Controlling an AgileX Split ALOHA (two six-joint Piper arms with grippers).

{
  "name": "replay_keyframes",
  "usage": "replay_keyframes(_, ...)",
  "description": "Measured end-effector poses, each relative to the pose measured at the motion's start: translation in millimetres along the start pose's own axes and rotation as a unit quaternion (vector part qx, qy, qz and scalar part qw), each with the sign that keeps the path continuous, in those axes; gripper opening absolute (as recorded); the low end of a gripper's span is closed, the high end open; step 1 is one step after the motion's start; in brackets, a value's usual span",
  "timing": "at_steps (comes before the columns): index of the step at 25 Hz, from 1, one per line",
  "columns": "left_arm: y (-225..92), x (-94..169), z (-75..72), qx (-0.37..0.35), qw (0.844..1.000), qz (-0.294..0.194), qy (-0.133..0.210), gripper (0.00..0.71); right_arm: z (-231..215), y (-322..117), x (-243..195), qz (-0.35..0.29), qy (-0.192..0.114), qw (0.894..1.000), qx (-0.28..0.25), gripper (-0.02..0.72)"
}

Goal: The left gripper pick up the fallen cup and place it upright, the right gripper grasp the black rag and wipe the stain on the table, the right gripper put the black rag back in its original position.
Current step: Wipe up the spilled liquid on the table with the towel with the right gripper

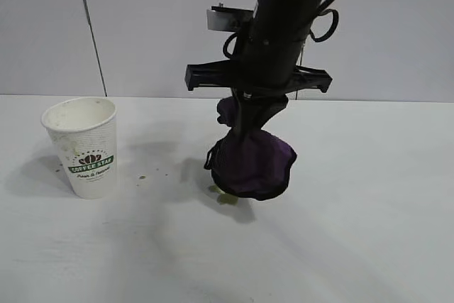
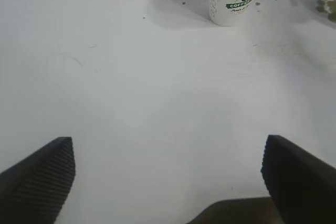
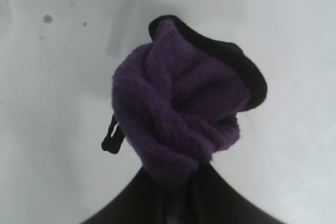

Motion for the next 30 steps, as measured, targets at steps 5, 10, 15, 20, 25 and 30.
replay_keyframes(5, 0.0, 0.0, 0.0, 0.000, 1.000, 0.000, 0.000, 0.694, 12.4, 15.5, -25.3, 0.011, 0.007, 1.000, -0.004, 0.029)
replay_keyframes(10, 0.0, 0.0, 0.0, 0.000, 1.000, 0.000, 0.000, 0.694, 23.6, 21.5, -39.9, 0.028, 0.007, 1.000, 0.005, 0.029)
replay_keyframes(15, 0.0, 0.0, 0.0, 0.000, 1.000, 0.000, 0.000, 0.694, 3.5, 4.2, -52.6, 0.072, -0.052, 0.996, 0.033, 0.029)
replay_keyframes(20, 0.0, 0.0, 0.0, 0.000, 1.000, 0.000, 0.000, 0.694, -22.7, 1.1, -48.5, 0.087, -0.119, 0.987, 0.062, 0.029)
replay_keyframes(25, 0.0, 0.0, 0.0, 0.000, 1.000, 0.000, 0.000, 0.694, -36.9, 6.3, -46.2, 0.082, -0.143, 0.983, 0.077, 0.029)
replay_keyframes(30, 0.0, 0.0, 0.0, 0.000, 1.000, 0.000, 0.000, 0.695, -59.2, 13.9, -43.8, 0.082, -0.154, 0.982, 0.077, 0.029)
Point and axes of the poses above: a point on each arm's last joint axis where the gripper is mounted, x pointing back along that axis away from the gripper, z along the wrist's bending axis when the last joint is at zero, y = z × x, the point moved 10 cm from there along -x, pointing out along that axis toward the gripper, and after that the axes turned 5 degrees about -x, right-handed, at the moved point
